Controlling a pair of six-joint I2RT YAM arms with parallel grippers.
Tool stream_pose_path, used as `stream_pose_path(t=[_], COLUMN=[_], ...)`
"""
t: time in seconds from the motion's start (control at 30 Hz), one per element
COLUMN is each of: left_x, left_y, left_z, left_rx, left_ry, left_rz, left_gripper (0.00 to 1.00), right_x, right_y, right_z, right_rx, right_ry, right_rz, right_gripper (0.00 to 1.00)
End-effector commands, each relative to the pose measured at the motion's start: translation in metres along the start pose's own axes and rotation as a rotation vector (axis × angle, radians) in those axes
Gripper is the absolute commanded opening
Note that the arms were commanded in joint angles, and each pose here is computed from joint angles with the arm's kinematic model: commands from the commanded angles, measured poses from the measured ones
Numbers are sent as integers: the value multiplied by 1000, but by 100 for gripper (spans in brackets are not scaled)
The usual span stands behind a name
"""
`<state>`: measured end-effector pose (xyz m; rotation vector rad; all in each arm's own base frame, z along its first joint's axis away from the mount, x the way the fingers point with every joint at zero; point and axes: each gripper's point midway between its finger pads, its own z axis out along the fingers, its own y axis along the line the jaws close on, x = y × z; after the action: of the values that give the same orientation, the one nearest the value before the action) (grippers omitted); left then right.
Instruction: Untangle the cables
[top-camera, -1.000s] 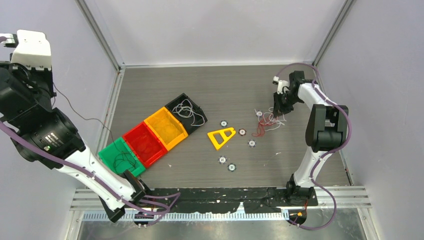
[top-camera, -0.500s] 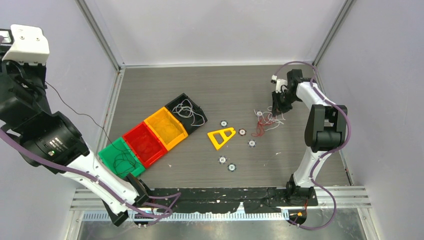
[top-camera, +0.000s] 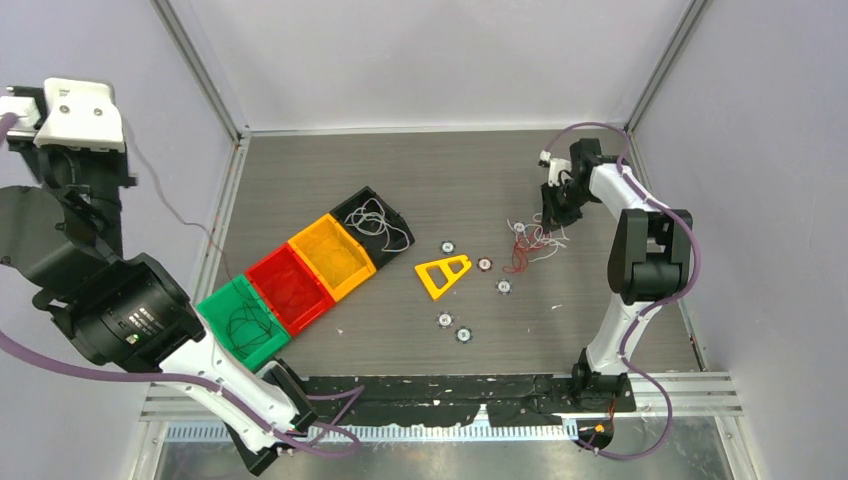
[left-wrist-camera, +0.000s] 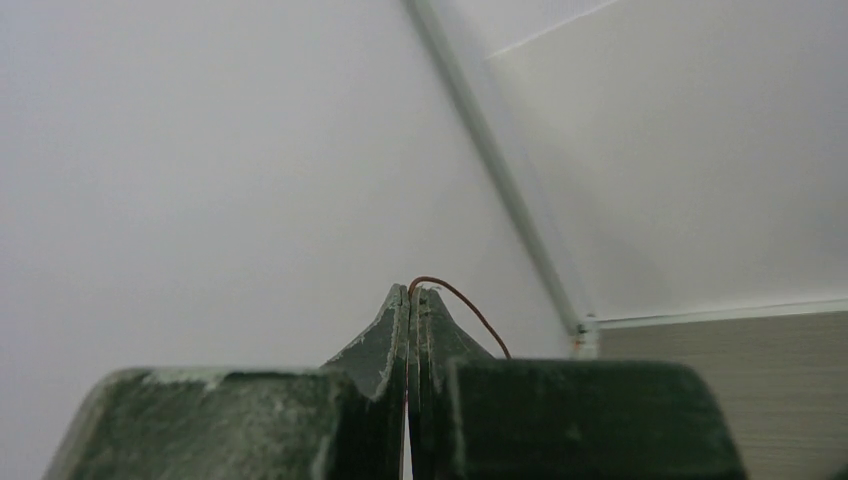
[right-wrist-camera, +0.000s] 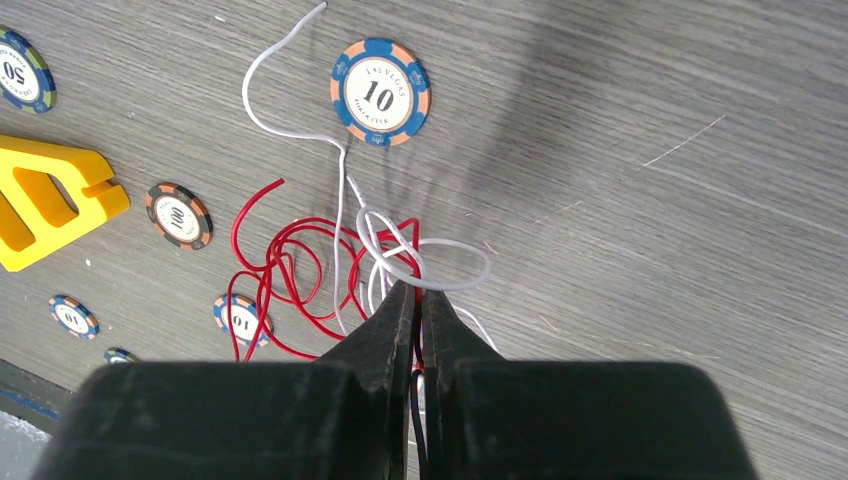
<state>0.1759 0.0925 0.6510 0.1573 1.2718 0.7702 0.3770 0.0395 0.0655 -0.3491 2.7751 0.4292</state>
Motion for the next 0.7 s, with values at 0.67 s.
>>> stream_pose_path(t=[0.67], left_x=[-54], left_y=[-63], left_z=[26], left_rx=[524], left_ry=[-124], left_rz=[-976], left_gripper=[0], right_x=[-9], right_y=[9], right_z=[-1], right_rx=[-6], right_ry=[-34], right_rz=[-12], right_gripper=[10])
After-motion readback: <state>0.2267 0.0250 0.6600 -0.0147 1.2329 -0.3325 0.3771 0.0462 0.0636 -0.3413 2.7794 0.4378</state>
